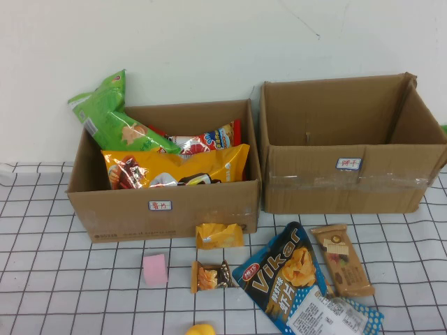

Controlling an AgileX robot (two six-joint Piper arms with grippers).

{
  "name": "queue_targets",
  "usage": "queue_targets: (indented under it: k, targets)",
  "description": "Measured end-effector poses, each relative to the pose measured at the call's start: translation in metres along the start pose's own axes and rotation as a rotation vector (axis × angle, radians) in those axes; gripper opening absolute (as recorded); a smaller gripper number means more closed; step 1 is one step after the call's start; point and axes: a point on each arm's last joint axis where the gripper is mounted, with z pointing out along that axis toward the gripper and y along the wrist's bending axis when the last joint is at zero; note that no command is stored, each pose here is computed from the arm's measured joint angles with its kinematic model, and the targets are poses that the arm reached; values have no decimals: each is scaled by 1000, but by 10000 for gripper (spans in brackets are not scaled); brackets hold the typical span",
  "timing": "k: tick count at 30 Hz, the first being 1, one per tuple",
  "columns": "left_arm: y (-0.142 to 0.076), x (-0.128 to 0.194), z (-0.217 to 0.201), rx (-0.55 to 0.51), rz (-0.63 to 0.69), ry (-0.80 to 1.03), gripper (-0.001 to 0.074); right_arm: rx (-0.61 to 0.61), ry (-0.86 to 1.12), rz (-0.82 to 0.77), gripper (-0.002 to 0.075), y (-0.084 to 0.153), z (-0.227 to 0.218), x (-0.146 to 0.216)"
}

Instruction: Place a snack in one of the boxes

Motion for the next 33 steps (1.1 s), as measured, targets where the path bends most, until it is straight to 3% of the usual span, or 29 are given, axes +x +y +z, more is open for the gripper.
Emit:
queue_targets:
  k: [33]
  targets:
    - [0, 0, 0, 0, 0, 0, -2, 0, 0, -12, -1, 0, 0, 0]
